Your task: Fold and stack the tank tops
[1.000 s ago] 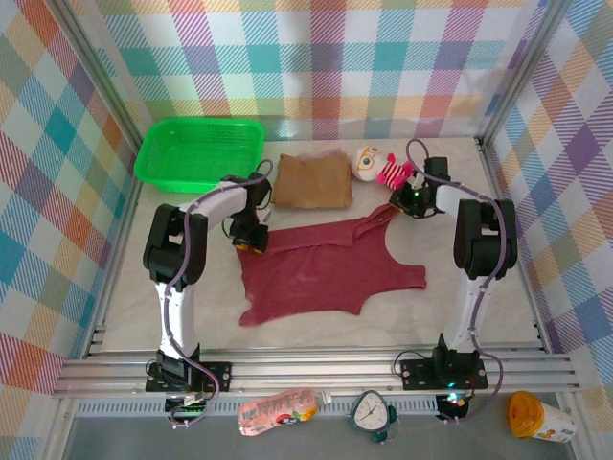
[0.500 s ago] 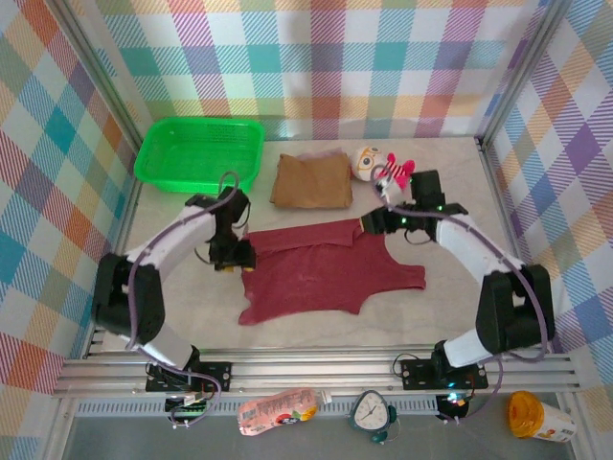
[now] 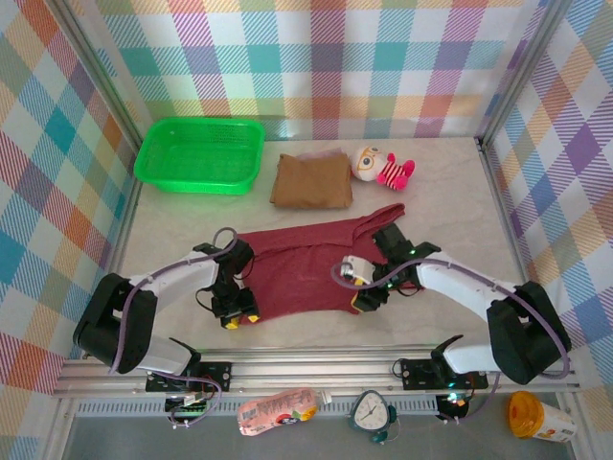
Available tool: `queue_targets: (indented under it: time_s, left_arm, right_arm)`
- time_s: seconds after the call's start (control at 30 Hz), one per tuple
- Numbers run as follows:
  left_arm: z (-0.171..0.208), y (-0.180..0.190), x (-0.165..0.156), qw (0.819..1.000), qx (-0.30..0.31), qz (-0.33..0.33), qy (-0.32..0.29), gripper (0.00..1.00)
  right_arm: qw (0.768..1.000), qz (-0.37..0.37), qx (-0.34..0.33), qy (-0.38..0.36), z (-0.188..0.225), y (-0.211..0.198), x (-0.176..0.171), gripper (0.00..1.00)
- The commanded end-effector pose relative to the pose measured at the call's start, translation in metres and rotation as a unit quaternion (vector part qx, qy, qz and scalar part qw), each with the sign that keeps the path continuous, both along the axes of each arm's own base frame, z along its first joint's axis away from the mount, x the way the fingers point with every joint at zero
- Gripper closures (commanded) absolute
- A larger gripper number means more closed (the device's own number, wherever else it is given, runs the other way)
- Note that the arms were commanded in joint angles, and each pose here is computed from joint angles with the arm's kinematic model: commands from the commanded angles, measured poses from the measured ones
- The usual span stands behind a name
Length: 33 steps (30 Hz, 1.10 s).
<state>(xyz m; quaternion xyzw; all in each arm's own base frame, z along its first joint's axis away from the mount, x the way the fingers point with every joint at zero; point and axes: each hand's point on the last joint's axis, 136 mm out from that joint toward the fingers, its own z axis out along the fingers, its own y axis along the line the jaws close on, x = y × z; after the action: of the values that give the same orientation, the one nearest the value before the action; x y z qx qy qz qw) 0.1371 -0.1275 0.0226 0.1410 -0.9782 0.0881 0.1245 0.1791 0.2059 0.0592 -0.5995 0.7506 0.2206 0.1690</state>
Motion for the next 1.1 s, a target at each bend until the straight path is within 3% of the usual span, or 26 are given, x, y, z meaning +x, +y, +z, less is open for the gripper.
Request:
queue_targets:
  time_s: [0.0,0.37,0.47,0.7,0.8,1.07]
  left_arm:
    - [-0.007,-0.008,-0.001,1.000,-0.011,0.009,0.002,0.56]
    - [-0.022,0.002,-0.012,1.000,0.019,-0.008,0.023,0.68]
    - [-0.021,0.004,-0.011,0.999,0.027,-0.015,0.022,0.77]
    - [0.001,0.002,-0.007,0.999,0.035,-0.030,0.012,0.99]
    - [0.015,-0.004,-0.005,0.999,0.023,-0.027,0.003,1.00]
    - [0.037,-0.012,0.009,1.000,-0.003,-0.010,-0.018,0.99]
  right_arm:
    - [0.998,0.052,-0.024,-0.026,-0.011,-0.003,-0.011,0.47]
    - [0.990,0.094,-0.095,-0.034,-0.049,0.005,-0.014,0.51]
    - [0.987,0.097,-0.119,-0.038,-0.056,0.001,-0.014,0.57]
    - [0.990,0.075,-0.117,-0.036,-0.040,-0.003,-0.019,0.85]
    - [0.992,0.072,-0.100,-0.028,-0.026,-0.001,-0.024,0.90]
    - [0.997,0.046,-0.063,0.008,0.001,0.003,-0.007,0.92]
